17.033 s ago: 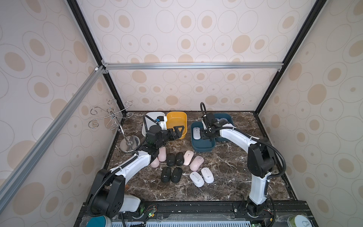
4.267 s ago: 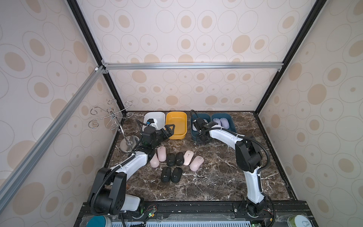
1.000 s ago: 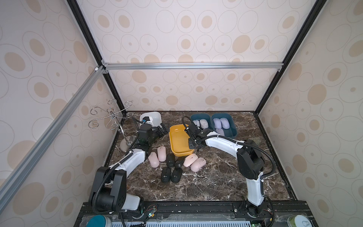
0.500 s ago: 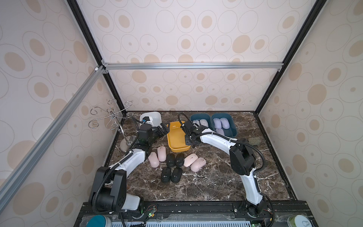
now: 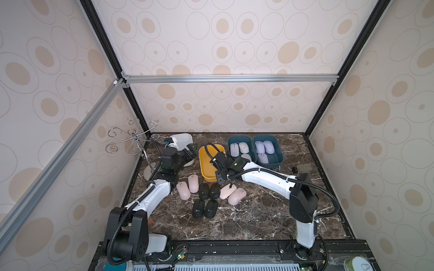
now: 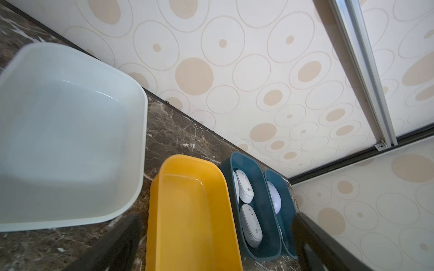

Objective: Place the mice by color into the storage box
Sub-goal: Move the storage box to the center of the board, then pick up the mouse from the center of the board.

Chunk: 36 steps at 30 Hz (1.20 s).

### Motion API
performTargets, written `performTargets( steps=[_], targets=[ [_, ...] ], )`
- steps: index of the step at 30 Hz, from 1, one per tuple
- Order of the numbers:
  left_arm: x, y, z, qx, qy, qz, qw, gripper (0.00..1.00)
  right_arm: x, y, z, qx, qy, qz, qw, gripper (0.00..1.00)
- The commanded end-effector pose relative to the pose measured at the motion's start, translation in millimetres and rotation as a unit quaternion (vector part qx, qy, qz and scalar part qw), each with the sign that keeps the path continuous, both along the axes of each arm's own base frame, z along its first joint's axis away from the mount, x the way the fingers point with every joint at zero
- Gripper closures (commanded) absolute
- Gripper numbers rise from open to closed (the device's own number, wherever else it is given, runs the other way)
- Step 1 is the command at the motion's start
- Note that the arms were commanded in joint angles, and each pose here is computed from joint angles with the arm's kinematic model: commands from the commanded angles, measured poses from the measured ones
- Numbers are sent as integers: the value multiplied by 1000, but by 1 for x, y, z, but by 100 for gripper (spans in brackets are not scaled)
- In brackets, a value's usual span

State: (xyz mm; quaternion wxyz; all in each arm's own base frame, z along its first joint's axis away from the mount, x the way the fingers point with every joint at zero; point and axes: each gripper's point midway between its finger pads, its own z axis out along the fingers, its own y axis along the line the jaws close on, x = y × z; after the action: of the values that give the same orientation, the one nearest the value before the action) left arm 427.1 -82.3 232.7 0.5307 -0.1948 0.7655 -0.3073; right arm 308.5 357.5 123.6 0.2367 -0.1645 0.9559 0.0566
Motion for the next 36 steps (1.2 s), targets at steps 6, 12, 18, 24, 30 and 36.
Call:
performTargets(
  steps=[6,12,18,24,30,36],
  targets=[
    [-2,51,16,-2,-20,83,996,0,-104,7,-39,-33,128,36,991,32],
    [-2,46,20,-18,-31,66,997,0,-131,12,-58,-20,181,40,983,18],
    [-1,41,16,-28,-27,53,998,0,-122,32,-68,-11,179,40,983,6],
    [0,38,16,-32,-28,45,998,0,-115,34,-87,-36,178,29,983,5],
    [0,36,16,-38,-29,40,998,0,-113,36,-99,-47,181,29,982,5],
    [0,33,16,-43,-28,32,998,0,-121,15,-104,-69,185,27,980,11]
  ],
)
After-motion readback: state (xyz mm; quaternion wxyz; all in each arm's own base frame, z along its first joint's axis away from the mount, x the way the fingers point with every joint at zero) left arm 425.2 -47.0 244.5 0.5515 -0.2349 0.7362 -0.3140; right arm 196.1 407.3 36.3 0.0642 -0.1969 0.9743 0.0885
